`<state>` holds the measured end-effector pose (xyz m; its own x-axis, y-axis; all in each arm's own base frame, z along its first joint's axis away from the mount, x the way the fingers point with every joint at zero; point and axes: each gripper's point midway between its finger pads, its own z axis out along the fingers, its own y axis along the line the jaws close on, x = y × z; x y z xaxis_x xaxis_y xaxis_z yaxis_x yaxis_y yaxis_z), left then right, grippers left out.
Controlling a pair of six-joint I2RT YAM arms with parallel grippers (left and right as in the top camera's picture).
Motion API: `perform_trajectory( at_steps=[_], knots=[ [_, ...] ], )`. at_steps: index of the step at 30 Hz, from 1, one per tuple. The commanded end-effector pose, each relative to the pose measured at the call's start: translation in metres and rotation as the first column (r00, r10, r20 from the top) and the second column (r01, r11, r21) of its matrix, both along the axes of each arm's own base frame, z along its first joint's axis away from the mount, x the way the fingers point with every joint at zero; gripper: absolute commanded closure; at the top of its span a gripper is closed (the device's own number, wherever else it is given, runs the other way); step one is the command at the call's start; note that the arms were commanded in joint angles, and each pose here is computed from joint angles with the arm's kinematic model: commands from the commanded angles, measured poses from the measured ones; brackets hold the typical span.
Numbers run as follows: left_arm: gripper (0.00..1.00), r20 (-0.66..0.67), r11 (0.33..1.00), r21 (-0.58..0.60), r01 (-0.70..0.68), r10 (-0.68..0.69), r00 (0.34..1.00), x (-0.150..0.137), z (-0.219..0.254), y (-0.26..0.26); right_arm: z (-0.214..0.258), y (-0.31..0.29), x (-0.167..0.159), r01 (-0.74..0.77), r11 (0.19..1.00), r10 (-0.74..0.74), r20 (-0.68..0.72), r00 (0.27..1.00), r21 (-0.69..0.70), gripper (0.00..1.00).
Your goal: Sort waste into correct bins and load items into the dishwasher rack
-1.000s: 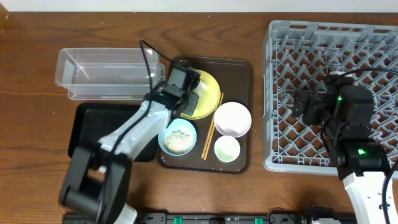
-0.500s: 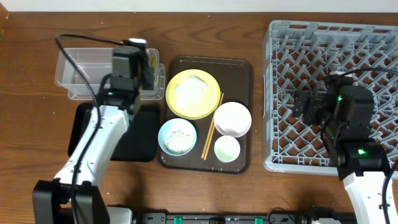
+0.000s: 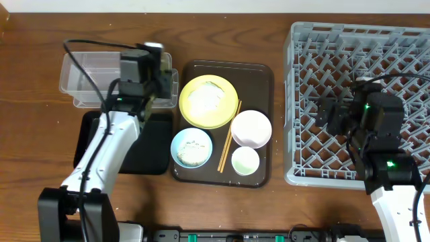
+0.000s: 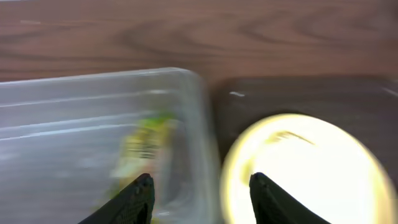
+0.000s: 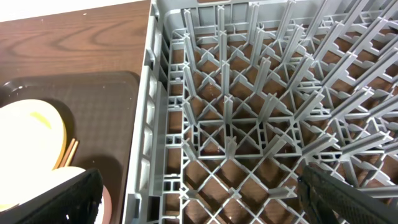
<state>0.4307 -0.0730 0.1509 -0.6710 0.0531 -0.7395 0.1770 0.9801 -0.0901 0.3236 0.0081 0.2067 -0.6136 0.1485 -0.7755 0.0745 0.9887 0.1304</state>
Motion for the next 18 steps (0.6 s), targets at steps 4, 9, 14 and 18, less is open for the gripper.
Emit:
perform_trajectory(
  at_steps=[4,9,14,18],
  knots=[
    [0.38,-0.081,0.981,-0.074,0.179,-0.185,0.979,-0.018,-0.024,-0.064,0.009,0.003,0.002,-0.017,1.000,0.017,0.020,1.000,-0.006,0.01],
    [0.35,-0.135,0.974,-0.071,0.216,-0.224,0.965,-0.015,-0.060,-0.084,0.008,0.003,0.002,-0.017,1.000,0.017,0.020,1.000,-0.006,0.01],
    [0.33,-0.174,0.970,-0.068,0.233,-0.242,0.955,-0.009,-0.099,-0.095,0.008,0.003,0.002,-0.017,1.000,0.017,0.019,1.000,-0.006,0.01],
    [0.32,-0.204,0.970,-0.066,0.236,-0.245,0.948,-0.007,-0.125,-0.098,0.008,0.003,0.002,-0.017,1.000,0.017,0.019,1.000,-0.006,0.01]
  ],
)
